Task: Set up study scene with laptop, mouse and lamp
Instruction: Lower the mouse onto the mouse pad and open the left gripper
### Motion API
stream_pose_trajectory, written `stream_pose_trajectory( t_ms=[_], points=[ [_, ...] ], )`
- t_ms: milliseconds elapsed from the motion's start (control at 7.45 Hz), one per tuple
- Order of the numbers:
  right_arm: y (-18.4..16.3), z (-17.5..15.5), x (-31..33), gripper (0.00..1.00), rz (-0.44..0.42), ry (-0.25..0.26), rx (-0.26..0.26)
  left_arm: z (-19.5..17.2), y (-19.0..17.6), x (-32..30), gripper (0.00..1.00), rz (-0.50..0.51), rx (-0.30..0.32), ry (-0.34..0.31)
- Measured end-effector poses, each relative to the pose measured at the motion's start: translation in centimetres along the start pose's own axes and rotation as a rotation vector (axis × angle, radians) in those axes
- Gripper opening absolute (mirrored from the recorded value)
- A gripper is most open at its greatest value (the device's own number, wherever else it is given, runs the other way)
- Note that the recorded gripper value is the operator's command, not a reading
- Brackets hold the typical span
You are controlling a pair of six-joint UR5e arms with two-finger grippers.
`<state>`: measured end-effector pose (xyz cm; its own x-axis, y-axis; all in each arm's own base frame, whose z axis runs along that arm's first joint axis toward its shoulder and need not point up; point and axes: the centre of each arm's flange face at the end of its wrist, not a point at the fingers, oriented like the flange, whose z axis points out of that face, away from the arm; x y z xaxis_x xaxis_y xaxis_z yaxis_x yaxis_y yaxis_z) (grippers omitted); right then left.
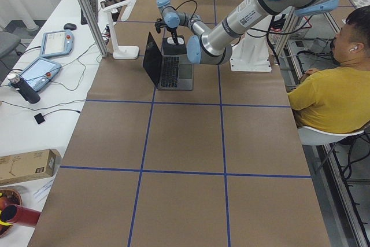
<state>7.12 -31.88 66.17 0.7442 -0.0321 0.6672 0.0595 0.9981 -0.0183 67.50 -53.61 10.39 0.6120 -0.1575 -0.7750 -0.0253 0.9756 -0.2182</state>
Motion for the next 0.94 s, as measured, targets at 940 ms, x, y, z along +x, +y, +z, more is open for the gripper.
stream_pose_trajectory(
  t_ms=[940],
  points=[
    [-0.3, -0.1, -0.1, 1.00, -0.003, 0.002, 0.004, -4.2, 4.2, -3.2, 1.00, 0.039, 0.043, 0.021]
  ],
)
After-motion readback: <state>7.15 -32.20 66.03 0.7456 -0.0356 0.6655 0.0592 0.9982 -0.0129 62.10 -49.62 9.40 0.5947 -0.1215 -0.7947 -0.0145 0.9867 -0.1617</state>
